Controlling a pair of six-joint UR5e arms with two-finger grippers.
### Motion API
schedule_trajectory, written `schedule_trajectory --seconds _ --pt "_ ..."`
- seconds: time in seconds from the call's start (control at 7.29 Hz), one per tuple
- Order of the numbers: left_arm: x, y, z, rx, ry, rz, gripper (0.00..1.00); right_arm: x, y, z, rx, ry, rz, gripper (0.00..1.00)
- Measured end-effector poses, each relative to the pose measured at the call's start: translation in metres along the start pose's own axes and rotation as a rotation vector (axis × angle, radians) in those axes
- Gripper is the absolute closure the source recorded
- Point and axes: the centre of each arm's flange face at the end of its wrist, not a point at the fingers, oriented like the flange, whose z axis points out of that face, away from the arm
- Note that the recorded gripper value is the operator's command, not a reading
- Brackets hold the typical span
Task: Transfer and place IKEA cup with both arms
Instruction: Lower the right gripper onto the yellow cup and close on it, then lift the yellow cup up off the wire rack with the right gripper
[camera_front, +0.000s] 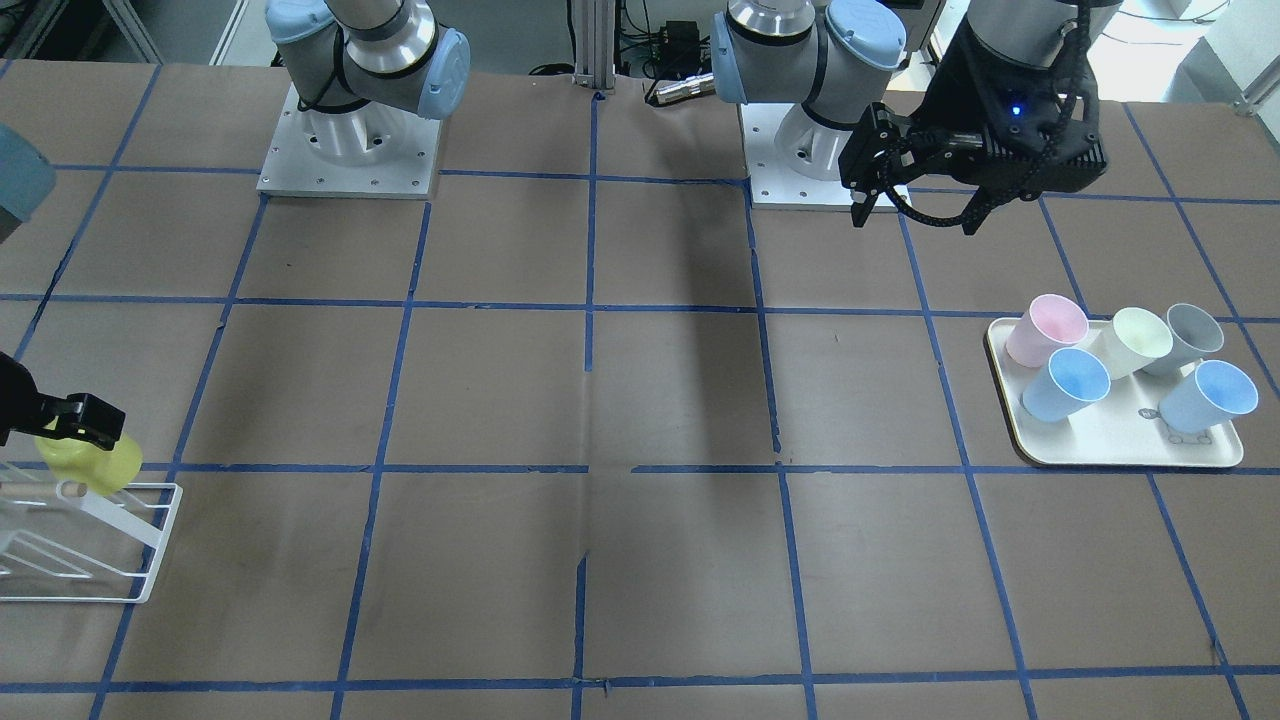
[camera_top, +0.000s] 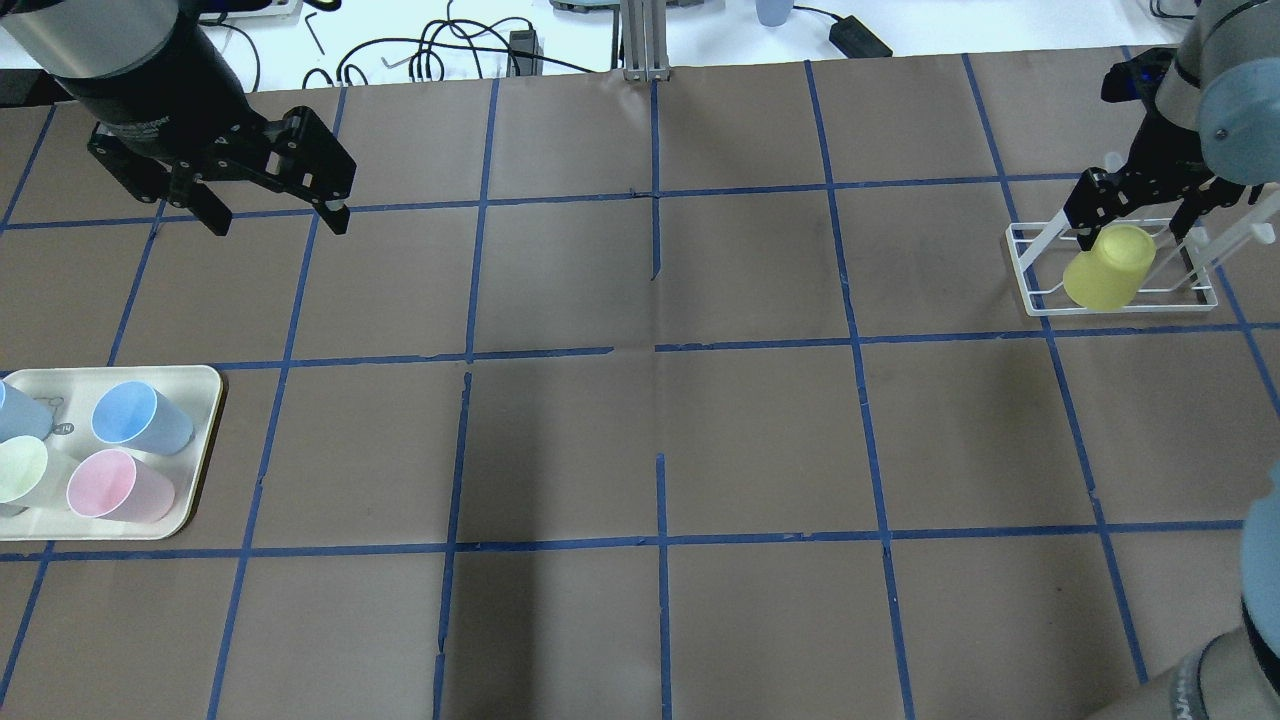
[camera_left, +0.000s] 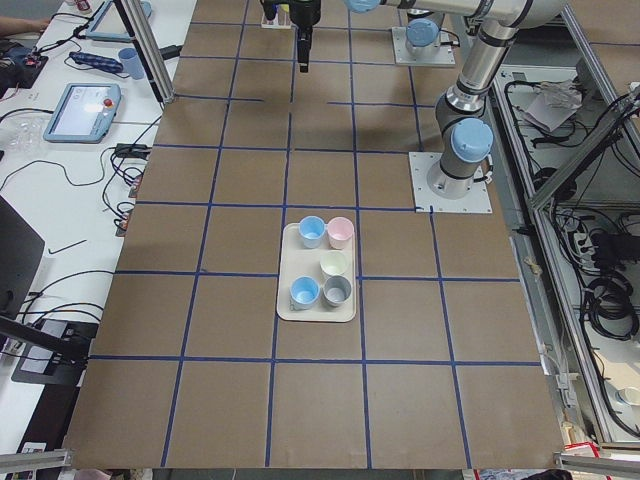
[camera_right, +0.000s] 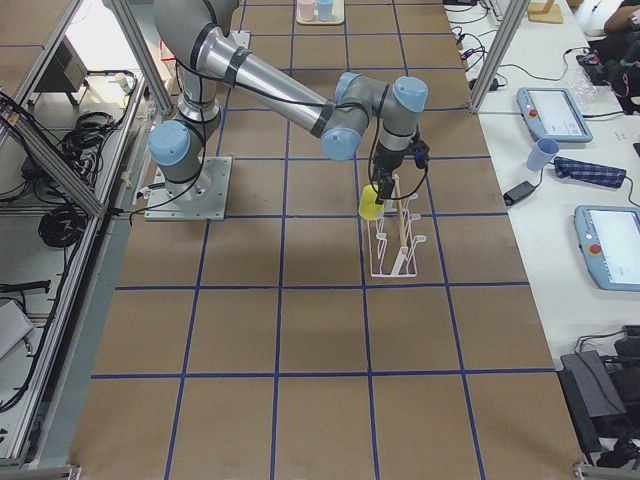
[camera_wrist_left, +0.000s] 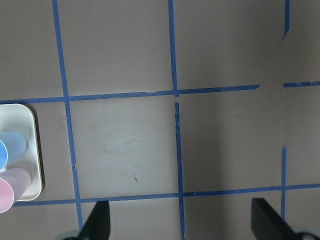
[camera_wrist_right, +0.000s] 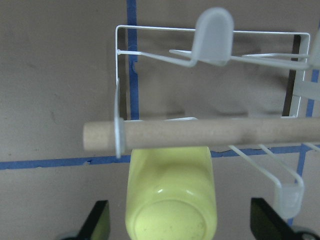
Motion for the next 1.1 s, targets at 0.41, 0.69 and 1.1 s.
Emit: schedule_trajectory --seconds 0.41,0.69,1.1 --pt "0.000 0.000 0.000 -0.001 0.000 -0.002 0.00 -0.005 0.004 0.019 -0.003 0.001 0.002 0.00" --pt "-0.001 0.000 0.000 -0.001 0.000 -0.003 0.00 -0.007 0.004 0.026 0.007 0.004 0.003 0.15" --pt "-0.001 0.000 0.000 0.000 0.000 -0.004 0.00 -0.007 0.002 0.030 0.013 0.006 -0.006 0.45"
